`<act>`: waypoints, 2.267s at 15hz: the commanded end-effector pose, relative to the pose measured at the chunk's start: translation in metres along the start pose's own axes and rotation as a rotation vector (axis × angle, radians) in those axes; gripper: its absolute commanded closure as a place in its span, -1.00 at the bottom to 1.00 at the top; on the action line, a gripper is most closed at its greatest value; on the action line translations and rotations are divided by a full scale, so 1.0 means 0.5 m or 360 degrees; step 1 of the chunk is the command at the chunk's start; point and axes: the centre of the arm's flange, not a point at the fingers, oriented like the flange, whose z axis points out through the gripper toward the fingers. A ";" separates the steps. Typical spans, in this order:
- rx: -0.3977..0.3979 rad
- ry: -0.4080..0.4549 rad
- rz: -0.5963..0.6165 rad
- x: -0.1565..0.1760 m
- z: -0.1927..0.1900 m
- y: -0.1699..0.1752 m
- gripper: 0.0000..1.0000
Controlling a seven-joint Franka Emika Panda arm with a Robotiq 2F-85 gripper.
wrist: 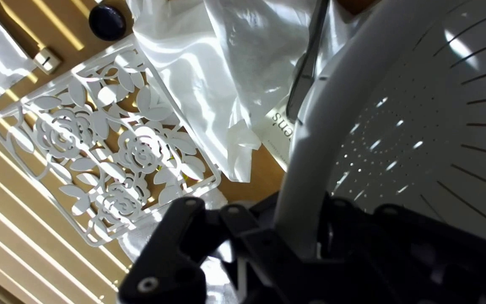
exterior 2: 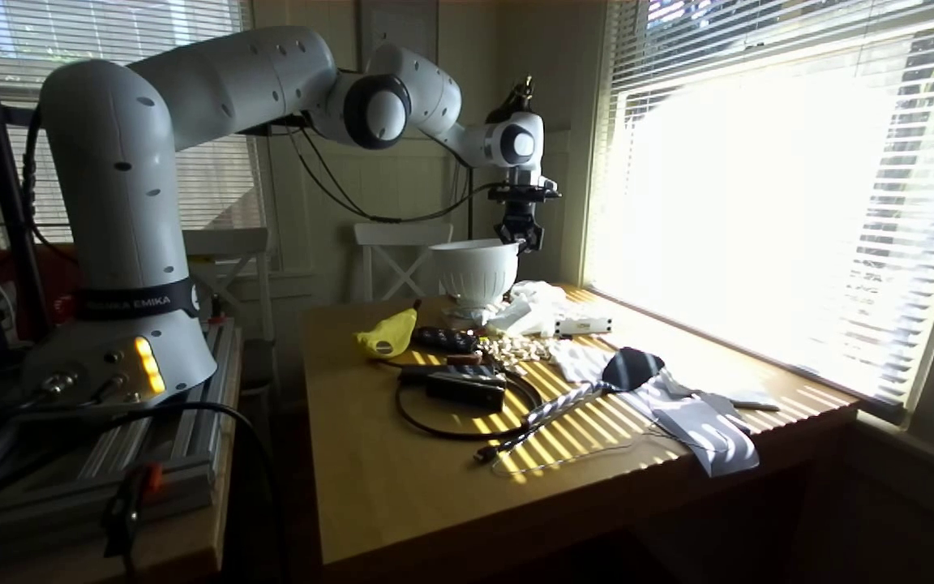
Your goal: Move the colander to the left
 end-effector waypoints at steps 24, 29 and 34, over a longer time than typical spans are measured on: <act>-0.0094 0.0231 -0.0367 0.144 -0.022 0.025 0.97; -0.0013 0.0242 -0.0383 0.144 -0.003 0.035 0.97; 0.0020 0.0199 -0.0301 0.117 0.019 0.062 0.97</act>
